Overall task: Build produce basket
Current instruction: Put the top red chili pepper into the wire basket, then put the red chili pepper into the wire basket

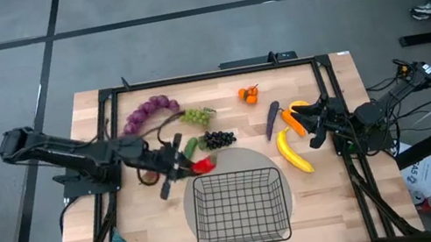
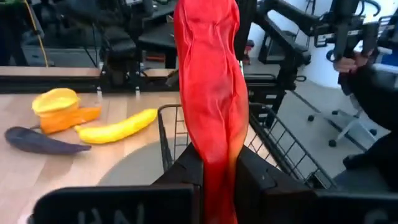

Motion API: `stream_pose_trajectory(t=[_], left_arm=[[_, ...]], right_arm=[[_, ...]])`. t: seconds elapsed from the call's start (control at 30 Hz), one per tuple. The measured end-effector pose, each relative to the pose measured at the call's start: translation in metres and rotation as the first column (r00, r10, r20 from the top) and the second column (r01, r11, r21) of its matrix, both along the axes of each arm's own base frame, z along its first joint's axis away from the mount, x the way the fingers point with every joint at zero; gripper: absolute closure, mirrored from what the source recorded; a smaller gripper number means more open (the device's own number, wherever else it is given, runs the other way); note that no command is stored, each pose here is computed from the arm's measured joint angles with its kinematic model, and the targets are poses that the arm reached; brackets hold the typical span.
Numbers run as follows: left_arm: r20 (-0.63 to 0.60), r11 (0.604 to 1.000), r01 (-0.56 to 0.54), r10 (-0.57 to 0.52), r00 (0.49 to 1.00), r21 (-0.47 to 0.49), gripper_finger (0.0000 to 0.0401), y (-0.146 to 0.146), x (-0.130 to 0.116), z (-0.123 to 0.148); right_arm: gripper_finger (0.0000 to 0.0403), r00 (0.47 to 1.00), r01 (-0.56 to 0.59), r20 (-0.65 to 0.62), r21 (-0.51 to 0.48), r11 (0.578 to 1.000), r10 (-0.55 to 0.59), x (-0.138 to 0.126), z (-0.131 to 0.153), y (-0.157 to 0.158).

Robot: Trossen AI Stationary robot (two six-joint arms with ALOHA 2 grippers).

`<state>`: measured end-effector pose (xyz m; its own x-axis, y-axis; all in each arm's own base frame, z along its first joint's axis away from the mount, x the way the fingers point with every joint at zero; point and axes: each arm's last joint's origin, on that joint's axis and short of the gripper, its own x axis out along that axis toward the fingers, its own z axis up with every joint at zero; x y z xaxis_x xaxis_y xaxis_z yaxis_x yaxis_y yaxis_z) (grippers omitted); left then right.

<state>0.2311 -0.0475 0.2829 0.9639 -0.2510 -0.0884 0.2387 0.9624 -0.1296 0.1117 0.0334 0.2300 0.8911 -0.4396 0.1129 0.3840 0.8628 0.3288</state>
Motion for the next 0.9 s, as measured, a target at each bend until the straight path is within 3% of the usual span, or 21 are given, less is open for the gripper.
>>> stream_pose_trajectory(t=[0.2, 0.43, 0.63, 0.77, 0.9], left_arm=[[0.112, 0.999, 0.029, -0.026, 0.993, -0.026, 0.0321, -0.012, 0.016, -0.001], [0.068, 0.993, 0.058, -0.051, 0.996, -0.104, 0.0234, -0.017, 0.021, -0.008], [0.074, 0.992, 0.050, -0.041, 0.996, -0.118, 0.0217, -0.016, 0.021, -0.008], [0.073, 0.992, -0.050, 0.059, 0.996, -0.120, 0.0218, -0.008, 0.017, -0.003], [-0.025, 0.944, -0.318, 0.317, 0.948, -0.083, 0.0218, 0.008, 0.008, -0.004]], right_arm=[[0.0283, 1.000, 0.001, 0.001, 0.002, 1.000, -0.001, 0.000, 0.000, 0.000], [0.0283, 1.000, 0.001, 0.001, 0.001, 1.000, -0.001, 0.000, 0.000, 0.000], [0.0283, 1.000, 0.001, 0.000, 0.001, 1.000, -0.001, 0.000, 0.000, 0.000], [0.0283, 1.000, 0.000, 0.001, 0.002, 1.000, 0.000, 0.000, 0.000, 0.000], [0.0283, 1.000, -0.002, 0.001, 0.001, 1.000, 0.002, 0.000, 0.000, 0.000]])
